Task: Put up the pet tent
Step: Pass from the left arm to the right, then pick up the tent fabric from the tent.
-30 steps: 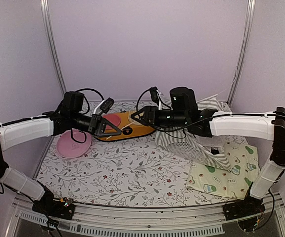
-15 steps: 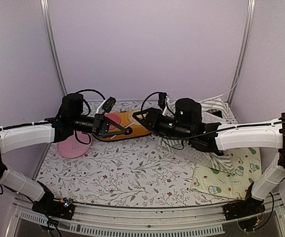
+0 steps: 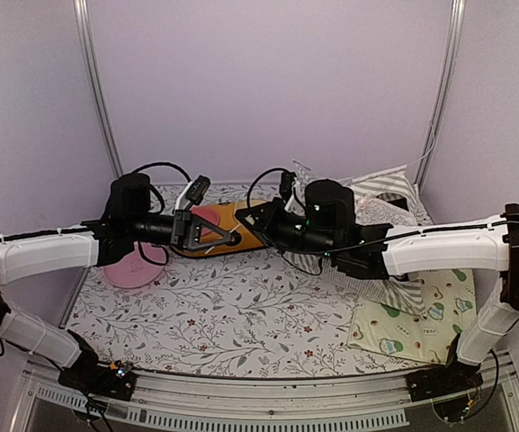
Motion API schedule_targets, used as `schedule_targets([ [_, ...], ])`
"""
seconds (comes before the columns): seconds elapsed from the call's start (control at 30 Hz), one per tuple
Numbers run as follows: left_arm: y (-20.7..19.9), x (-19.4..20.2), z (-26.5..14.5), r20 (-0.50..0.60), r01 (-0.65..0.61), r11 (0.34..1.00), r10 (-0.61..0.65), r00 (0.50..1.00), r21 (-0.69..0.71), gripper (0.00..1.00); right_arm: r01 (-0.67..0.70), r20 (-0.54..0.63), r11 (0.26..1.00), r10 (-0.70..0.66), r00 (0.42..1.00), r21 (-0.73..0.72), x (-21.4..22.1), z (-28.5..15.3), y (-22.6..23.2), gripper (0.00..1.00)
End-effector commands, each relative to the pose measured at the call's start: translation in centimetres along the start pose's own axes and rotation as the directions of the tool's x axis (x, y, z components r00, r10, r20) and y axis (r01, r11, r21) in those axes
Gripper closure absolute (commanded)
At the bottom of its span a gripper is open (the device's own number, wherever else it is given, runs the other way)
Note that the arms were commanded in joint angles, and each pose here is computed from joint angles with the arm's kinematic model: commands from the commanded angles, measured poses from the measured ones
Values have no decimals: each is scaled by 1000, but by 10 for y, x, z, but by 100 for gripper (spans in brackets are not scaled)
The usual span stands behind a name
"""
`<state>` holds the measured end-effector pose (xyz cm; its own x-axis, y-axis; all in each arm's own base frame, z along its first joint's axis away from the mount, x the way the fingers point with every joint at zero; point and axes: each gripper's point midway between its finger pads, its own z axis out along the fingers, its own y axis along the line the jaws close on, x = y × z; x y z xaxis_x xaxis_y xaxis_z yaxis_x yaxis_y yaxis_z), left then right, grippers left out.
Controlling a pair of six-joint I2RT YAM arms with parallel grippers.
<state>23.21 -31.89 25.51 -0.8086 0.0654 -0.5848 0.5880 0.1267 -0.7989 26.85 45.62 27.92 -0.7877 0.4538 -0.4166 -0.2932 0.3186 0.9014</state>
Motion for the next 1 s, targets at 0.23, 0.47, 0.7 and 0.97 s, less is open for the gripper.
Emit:
schedule_targets([
  [0.23, -24, -53, -53, 291, -280, 938, 331, 898, -202, 49, 223, -91, 969, -234, 968, -109, -19, 15, 59, 100],
  [0.47, -23, -77, -119, 484, -343, 883, 464, 742, -321, 43, 316, -181, 922, -357, 916, -224, -24, 6, 88, 100],
  [0.7, 5, -73, -85, 419, -439, 810, 579, 699, -388, 45, 399, -151, 872, -452, 879, -285, -47, -13, 119, 100],
  [0.97, 31, -96, -19, 358, -563, 696, 715, 600, -446, 49, 429, -157, 832, -504, 849, -352, -53, -27, 144, 100],
])
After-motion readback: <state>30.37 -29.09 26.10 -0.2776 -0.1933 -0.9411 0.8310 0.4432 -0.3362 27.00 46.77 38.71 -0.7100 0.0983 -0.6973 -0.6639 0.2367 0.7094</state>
